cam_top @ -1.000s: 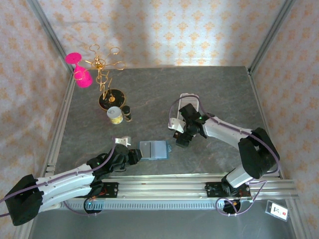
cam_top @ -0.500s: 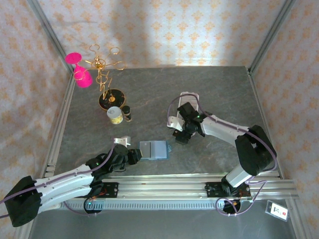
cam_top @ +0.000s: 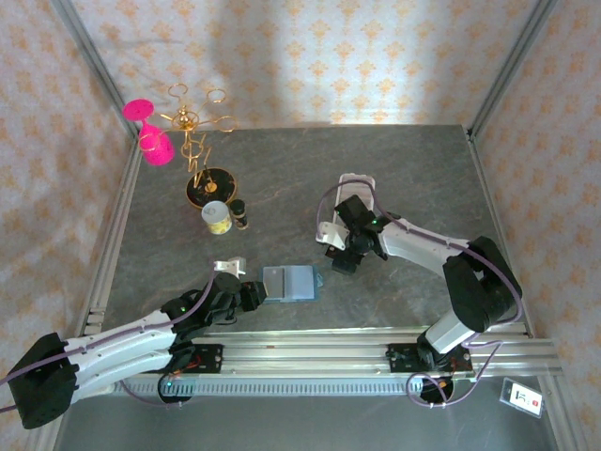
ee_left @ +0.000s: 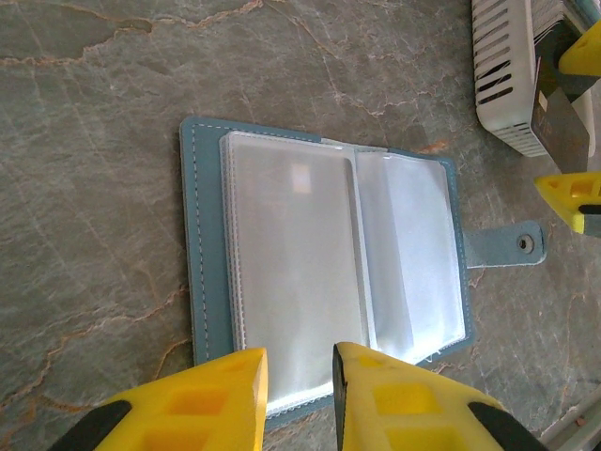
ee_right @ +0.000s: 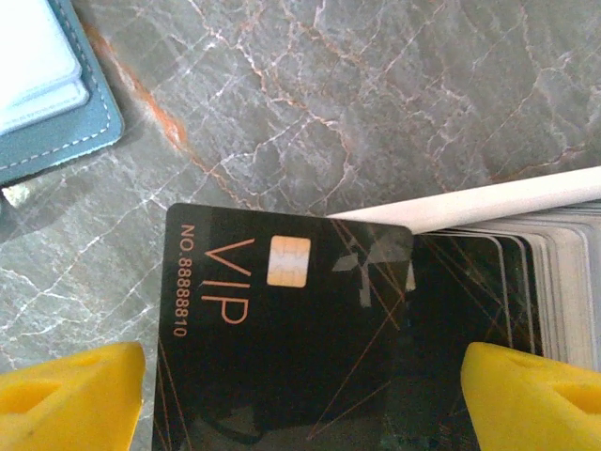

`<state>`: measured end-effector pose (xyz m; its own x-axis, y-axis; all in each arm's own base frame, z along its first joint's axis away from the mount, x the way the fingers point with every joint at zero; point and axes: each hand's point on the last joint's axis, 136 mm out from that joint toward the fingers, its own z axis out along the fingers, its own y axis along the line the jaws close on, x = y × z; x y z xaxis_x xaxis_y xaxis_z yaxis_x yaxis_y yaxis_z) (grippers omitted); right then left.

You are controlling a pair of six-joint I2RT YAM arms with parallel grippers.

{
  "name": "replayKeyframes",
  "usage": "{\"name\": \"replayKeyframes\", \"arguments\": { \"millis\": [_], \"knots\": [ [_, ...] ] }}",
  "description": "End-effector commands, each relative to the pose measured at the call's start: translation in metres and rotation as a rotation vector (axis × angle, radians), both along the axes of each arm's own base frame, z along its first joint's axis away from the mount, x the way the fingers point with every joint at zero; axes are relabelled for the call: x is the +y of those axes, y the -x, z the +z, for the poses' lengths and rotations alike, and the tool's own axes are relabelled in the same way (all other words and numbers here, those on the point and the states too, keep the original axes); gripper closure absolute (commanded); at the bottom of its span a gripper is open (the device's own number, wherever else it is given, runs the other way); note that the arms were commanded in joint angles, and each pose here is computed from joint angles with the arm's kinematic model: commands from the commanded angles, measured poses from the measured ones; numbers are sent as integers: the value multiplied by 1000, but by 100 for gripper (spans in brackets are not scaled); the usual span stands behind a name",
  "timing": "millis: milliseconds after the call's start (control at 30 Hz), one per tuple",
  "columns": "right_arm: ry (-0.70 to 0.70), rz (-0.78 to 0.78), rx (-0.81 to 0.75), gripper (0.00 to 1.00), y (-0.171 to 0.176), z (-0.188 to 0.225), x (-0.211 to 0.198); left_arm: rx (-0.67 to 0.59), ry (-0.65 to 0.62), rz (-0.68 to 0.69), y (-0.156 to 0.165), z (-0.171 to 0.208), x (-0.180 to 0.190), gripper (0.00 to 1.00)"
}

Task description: Put the credit cards into the card holder

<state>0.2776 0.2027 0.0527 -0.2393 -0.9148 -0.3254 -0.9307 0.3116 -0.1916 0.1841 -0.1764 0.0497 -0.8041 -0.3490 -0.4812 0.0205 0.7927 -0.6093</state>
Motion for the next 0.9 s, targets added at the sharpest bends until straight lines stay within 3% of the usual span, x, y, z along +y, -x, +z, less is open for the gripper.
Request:
{"name": "replayKeyframes", "arguments": {
  "millis": [0,267,600,867],
  "knots": [
    [18,-8,-3,12,5,5,-9,-15,7,26,-6,9,2,74],
    [48,-27,-18,11,3,0,-15,-18,12,23,-6,10,1,74],
    [40,1,28,22,10,-6,-11,-20,13,25,-7,14,0,75],
    [44,29,51,21,17,-9,-10,-22,13,30,-7,14,1,75]
  ]
}}
